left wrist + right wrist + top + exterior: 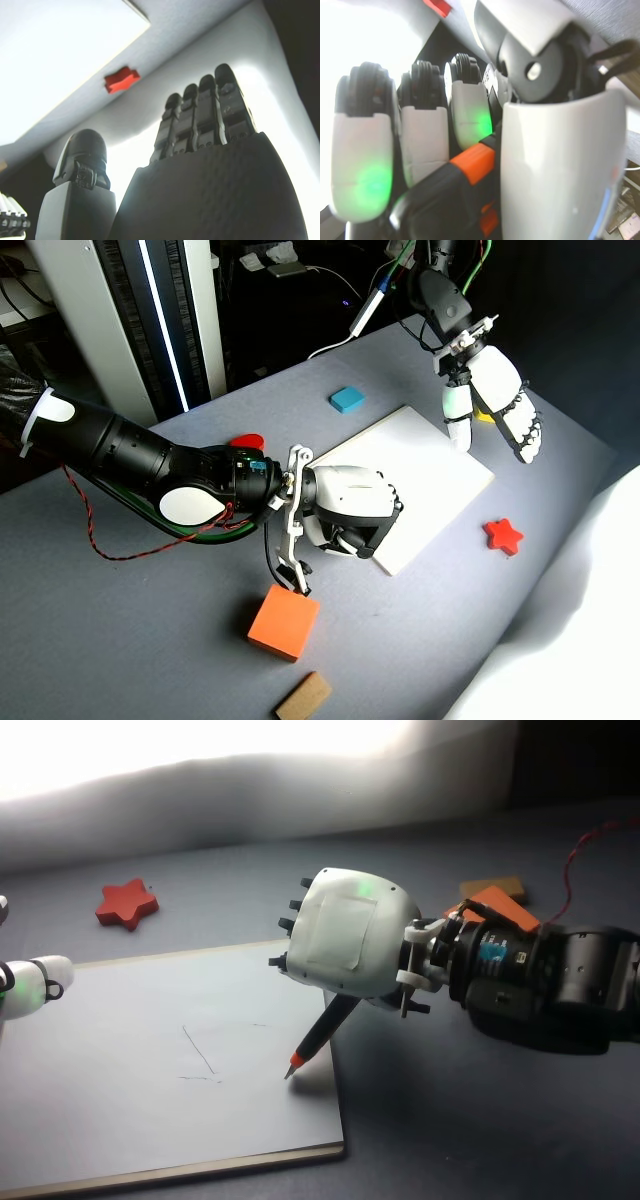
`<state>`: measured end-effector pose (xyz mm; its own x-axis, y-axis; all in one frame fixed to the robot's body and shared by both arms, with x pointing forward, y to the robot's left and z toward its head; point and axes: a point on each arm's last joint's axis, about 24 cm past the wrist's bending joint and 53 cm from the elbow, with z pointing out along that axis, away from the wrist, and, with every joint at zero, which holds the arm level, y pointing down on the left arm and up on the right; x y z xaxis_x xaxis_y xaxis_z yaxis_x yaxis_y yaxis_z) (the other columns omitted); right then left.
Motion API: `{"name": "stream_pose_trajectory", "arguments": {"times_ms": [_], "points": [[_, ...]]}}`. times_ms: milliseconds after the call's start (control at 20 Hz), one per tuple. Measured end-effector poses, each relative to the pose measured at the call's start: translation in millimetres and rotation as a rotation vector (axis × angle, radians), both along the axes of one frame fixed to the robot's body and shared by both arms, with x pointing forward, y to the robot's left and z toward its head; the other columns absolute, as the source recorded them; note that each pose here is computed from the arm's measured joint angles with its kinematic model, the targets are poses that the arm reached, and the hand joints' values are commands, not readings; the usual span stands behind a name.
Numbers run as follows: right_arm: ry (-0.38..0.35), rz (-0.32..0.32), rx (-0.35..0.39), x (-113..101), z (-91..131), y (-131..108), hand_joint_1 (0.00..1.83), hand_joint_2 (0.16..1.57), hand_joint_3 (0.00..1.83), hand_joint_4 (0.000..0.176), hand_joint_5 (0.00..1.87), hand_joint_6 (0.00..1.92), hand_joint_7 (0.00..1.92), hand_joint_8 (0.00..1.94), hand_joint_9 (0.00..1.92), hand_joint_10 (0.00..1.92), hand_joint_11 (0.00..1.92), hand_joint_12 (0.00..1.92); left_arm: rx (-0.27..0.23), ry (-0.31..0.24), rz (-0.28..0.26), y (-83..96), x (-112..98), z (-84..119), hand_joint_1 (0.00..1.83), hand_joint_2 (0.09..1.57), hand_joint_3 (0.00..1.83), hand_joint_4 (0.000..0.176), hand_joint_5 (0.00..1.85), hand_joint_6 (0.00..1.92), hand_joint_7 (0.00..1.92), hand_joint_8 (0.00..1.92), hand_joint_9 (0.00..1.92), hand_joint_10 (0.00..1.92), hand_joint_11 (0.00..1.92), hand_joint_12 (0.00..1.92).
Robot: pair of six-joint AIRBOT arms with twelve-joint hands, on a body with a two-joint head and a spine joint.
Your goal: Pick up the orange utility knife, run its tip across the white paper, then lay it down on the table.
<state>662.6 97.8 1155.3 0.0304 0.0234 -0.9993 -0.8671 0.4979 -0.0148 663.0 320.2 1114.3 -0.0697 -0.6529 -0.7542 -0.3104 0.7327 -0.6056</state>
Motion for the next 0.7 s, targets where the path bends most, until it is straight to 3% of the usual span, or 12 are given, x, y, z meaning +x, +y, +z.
{"name": "stream_pose_trajectory", "arguments": {"times_ms": [150,250,350,550,700], "points": [[0.012,-0.005,0.027,1.1,19.0,-6.0,1.5,1.01,0.78,0.176,1.61,1.92,1.83,1.94,1.92,1.92,1.92,1.92,0.002,0.0,-0.002,-0.7,0.2,0.2,0.06,1.31,0.0,0.0,0.0,0.0,0.0,0.0,0.0,0.0,0.0,0.22],[0.06,-0.01,0.06,0.2,34.8,-13.0,1.51,1.01,0.75,0.176,1.62,1.92,1.85,1.94,1.92,1.92,1.92,1.92,0.018,0.001,-0.016,-3.9,1.8,2.2,0.06,1.31,0.0,0.0,0.0,0.0,0.0,0.0,0.0,0.0,0.0,0.19],[0.182,-0.025,0.076,-3.8,37.1,-21.4,1.51,1.01,0.76,0.176,1.61,1.92,1.84,1.94,1.92,1.92,1.92,1.92,0.03,0.01,-0.063,-16.6,4.9,2.4,0.05,1.31,0.0,0.0,0.0,0.0,0.0,0.0,0.0,0.0,0.0,0.18],[0.469,-0.115,0.086,-6.5,34.7,-40.7,1.52,1.0,0.77,0.176,1.59,1.92,1.84,1.94,1.92,1.92,1.92,1.92,0.014,0.036,-0.203,-70.8,6.3,-2.0,0.04,1.31,0.0,0.0,0.0,0.0,0.0,0.0,0.0,0.0,0.0,0.22],[0.583,-0.219,0.039,1.1,24.4,-60.1,1.53,1.0,0.77,0.176,1.61,1.92,1.84,1.94,1.92,1.92,1.92,1.92,-0.001,0.045,-0.301,-110.6,-0.9,-1.4,0.06,1.31,0.0,0.0,0.0,0.0,0.0,0.0,0.0,0.0,0.0,0.2]]}}
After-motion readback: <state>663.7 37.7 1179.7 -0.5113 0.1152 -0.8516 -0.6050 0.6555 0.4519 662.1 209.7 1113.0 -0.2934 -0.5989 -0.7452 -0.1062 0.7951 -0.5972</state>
